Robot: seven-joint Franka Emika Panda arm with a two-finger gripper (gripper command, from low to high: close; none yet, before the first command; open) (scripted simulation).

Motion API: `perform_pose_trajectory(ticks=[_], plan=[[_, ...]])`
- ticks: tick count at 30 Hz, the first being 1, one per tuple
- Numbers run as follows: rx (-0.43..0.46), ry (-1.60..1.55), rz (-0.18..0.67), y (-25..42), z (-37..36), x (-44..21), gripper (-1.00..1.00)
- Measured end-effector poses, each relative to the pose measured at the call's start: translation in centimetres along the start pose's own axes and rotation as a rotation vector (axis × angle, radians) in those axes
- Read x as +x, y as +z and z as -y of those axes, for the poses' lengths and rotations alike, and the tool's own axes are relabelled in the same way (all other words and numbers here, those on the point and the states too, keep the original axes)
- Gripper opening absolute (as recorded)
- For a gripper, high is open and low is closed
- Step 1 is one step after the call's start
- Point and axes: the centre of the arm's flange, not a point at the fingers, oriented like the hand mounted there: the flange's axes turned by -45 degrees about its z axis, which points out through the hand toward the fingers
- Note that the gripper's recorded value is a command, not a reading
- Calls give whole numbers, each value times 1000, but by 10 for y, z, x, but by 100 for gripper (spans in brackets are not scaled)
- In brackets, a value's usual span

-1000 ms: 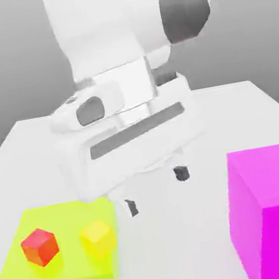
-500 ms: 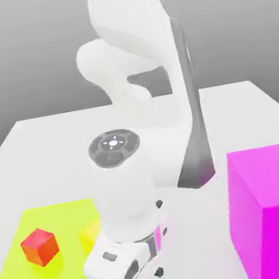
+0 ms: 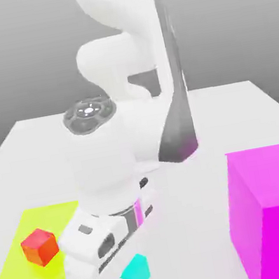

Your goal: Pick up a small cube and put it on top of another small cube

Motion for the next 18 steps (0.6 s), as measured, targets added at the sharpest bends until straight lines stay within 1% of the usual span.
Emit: perform_pose_trajectory(ticks=[3,5,9,14,15,18], plan=[[1,110,-2,-28,-14,-44,-100],[0,207,-2,-45,-25,-85,-100],[-3,357,1,-71,-28,-149,-100],[-3,360,0,-29,-26,-149,-100],[-4,362,2,-18,-25,-150,100],[-4,362,2,-18,-25,-150,100]])
